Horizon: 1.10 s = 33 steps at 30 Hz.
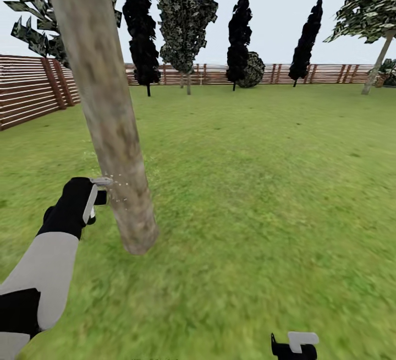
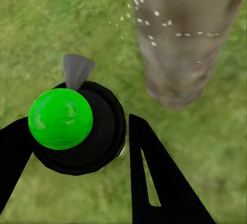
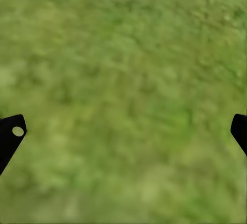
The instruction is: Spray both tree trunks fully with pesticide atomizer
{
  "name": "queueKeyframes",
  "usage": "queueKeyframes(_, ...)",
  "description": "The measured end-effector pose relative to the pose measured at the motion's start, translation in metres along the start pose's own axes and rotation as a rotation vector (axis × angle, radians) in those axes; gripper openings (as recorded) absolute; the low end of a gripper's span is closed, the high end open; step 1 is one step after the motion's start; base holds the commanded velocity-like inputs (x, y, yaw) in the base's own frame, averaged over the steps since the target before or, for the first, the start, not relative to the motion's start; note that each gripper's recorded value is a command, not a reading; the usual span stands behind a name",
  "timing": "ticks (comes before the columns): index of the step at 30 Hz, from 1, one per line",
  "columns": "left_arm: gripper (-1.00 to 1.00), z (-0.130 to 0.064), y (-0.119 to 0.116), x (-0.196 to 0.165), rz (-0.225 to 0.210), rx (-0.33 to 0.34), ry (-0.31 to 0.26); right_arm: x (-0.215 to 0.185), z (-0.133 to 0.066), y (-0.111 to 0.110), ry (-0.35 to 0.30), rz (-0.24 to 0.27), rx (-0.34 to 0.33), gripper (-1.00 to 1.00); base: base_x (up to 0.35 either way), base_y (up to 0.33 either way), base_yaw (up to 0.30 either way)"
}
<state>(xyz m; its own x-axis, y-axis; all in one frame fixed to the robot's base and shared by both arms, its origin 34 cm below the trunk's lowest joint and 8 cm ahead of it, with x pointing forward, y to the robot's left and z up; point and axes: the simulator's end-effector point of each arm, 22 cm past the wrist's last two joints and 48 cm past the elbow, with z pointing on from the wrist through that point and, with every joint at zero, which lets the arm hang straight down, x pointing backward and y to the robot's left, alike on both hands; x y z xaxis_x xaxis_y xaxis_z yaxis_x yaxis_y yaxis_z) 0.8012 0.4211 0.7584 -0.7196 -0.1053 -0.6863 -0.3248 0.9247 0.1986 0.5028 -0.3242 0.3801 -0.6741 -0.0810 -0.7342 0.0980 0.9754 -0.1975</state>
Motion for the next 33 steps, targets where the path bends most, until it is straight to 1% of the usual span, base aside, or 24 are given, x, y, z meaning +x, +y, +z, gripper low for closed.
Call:
queueKeyframes(3,-1.0,0.001,0.001,0.002,-0.001,0.0,0.003,0.0,0.0,0.0,0.0,0.0,0.0,1.0,0.031,-0.028,0.275)
queueKeyframes(5,-1.0,-0.001,-0.004,0.0,0.0,0.007,-0.002,0.0,0.0,0.0,0.0,0.0,0.001,1.0,0.15,-0.174,0.164)
queueKeyframes(11,-1.0,-0.002,-0.005,-0.003,-0.001,0.009,-0.006,0.0,0.0,-0.001,0.001,-0.002,0.002,1.0,0.158,-0.229,0.018)
queueKeyframes(14,-1.0,-0.002,-0.005,-0.003,-0.001,0.009,-0.007,0.001,0.0,-0.002,0.001,-0.002,0.002,1.0,0.036,-0.265,0.0)
queueKeyframes(20,-1.0,-0.003,0.0,-0.008,-0.003,0.0,-0.015,0.001,0.0,-0.002,0.002,-0.003,0.002,1.0,-0.116,-0.271,0.0)
queueKeyframes(26,-1.0,-0.005,-0.003,-0.011,-0.003,0.002,-0.022,0.001,0.0,-0.001,0.003,-0.003,0.002,1.0,-0.141,-0.27,0.0)
queueKeyframes(33,-1.0,-0.004,0.001,-0.012,-0.002,-0.006,-0.023,0.001,0.0,0.0,0.002,-0.003,-0.001,1.0,-0.109,-0.27,0.0)
